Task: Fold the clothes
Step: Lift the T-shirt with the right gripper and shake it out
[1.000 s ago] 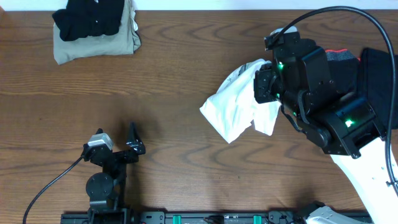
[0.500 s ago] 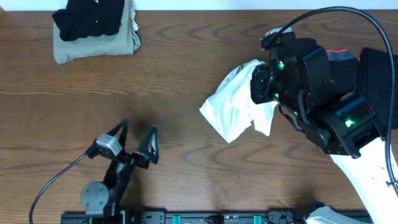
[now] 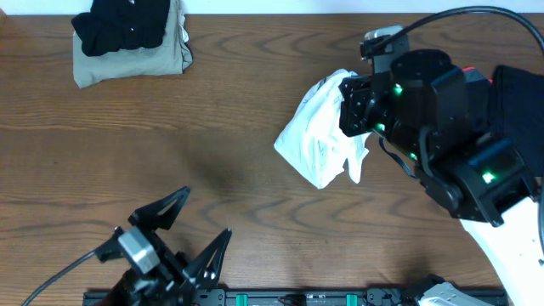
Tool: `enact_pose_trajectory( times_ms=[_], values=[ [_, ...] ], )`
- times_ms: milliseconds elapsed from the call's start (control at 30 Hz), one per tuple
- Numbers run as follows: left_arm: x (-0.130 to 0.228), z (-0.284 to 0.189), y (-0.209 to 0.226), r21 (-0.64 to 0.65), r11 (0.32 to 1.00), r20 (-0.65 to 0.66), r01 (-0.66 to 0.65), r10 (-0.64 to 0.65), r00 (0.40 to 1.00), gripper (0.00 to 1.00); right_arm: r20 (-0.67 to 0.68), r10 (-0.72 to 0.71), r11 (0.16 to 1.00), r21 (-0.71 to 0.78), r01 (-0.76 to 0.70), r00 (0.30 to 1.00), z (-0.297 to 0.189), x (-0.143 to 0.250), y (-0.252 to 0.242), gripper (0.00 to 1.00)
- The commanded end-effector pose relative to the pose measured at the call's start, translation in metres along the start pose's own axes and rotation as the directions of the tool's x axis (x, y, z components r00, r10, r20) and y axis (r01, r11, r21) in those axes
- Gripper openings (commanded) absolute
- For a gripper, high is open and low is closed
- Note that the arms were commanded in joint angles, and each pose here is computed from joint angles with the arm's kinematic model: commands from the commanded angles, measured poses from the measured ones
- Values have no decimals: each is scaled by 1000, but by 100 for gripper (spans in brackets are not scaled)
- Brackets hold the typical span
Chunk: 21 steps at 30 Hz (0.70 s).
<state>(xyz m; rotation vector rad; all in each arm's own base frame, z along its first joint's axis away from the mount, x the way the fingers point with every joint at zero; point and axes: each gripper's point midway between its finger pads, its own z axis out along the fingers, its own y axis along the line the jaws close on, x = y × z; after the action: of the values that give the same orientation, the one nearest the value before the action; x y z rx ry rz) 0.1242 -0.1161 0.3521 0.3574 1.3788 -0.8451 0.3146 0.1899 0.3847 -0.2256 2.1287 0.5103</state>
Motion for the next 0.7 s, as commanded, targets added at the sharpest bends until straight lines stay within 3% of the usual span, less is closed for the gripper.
enact_pose_trajectory(
  times_ms=[0, 133, 300, 500, 667],
  values=[
    [0, -2, -9, 34, 999, -10, -31, 32, 999, 98, 78, 11, 986, -167, 3, 997, -41, -26, 35, 1],
    [7, -2, -5, 22, 1000, -37, -1, 2, 999, 98, 101, 0, 952, -306, 31, 995, -72, -37, 62, 1],
    [8, -2, -5, 20, 1000, -39, 2, -1, 999, 98, 106, -2, 938, -344, 39, 994, -90, -35, 67, 1],
    [7, -2, -4, 12, 1000, -35, 1, 0, 999, 98, 115, 16, 996, -86, -7, 993, -74, -35, 19, 1],
    [11, -2, 1, -7, 1000, -43, 15, -15, 999, 98, 88, 40, 997, 64, -46, 995, -46, -36, -16, 1]
  ],
)
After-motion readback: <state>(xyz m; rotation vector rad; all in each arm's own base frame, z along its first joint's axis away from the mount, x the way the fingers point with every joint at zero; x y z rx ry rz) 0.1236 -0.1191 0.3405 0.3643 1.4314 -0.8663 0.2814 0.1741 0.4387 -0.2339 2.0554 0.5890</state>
